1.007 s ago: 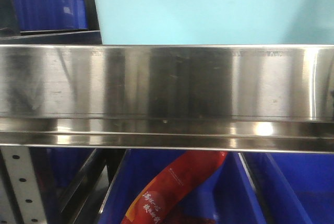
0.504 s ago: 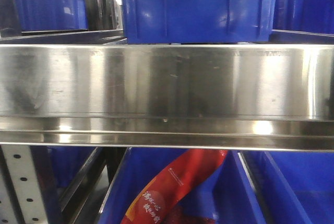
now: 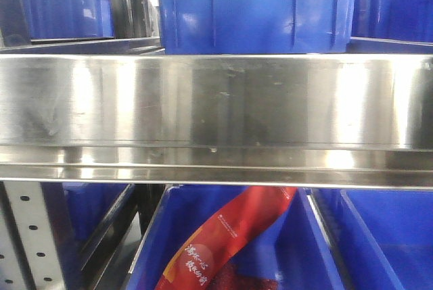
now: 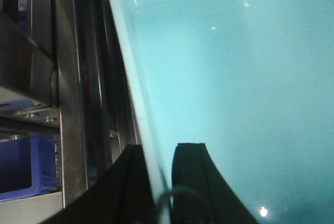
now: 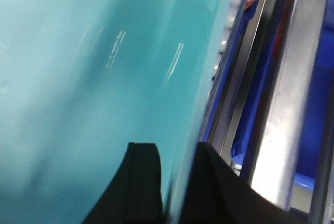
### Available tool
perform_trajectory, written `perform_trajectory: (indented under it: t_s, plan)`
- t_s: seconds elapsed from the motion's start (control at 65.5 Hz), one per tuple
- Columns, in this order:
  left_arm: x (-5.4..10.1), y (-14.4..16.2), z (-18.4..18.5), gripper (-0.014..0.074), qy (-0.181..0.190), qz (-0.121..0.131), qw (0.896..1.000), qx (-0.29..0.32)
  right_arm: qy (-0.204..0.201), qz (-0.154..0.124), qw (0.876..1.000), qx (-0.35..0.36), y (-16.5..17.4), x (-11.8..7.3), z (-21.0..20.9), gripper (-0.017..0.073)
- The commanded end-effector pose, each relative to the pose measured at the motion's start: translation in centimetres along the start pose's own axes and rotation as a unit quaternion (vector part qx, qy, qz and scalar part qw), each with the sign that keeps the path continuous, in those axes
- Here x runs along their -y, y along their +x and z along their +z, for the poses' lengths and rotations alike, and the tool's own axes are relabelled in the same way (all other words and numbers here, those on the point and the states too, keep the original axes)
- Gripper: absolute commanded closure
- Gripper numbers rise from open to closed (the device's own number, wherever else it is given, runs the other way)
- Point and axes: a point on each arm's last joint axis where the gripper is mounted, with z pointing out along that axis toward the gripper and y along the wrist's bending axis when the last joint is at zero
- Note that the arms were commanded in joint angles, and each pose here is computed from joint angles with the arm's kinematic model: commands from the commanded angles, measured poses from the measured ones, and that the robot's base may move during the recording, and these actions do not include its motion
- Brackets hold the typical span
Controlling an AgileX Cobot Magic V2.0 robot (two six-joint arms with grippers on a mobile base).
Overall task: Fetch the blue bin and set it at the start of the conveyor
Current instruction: 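Pull the gripped bin off the shelf toward the robot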
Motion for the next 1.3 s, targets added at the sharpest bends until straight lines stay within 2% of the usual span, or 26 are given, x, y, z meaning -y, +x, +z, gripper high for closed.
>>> perform_trajectory:
  t_s: [0.0, 0.458, 0.778, 1.068, 1.282]
  plan:
    - [-0.5, 0.0, -0.6, 0.0705, -0.017, 0.016, 1.0, 0.019, 0.016, -0.019, 0.999, 0.032, -0.2, 0.3, -0.8, 0.0711]
    - [-0.5, 0.0, -0.6, 0.0705, -0.017, 0.016, 1.0, 0.019, 0.015, -0.019, 0.999, 0.044, -0.4, 0.3, -0.8, 0.0711]
    - [-0.5, -0.1, -0.6, 0.0705, -0.017, 0.016, 1.0, 0.02, 0.013, -0.02, 0.994, 0.108, -1.6, 0.2, -1.0, 0.0711]
    - [0.0, -1.5, -0.8, 0.0705, 0.009, 0.018, 0.995, 0.101, 0.01, -0.021, 0.985, 0.173, -2.7, 0.2, -1.3, 0.0711]
    - [0.5, -2.8, -1.1, 0.0705, 0.032, 0.02, 0.984, 0.174, 0.008, -0.021, 0.976, 0.217, -3.5, 0.1, -1.7, 0.0711]
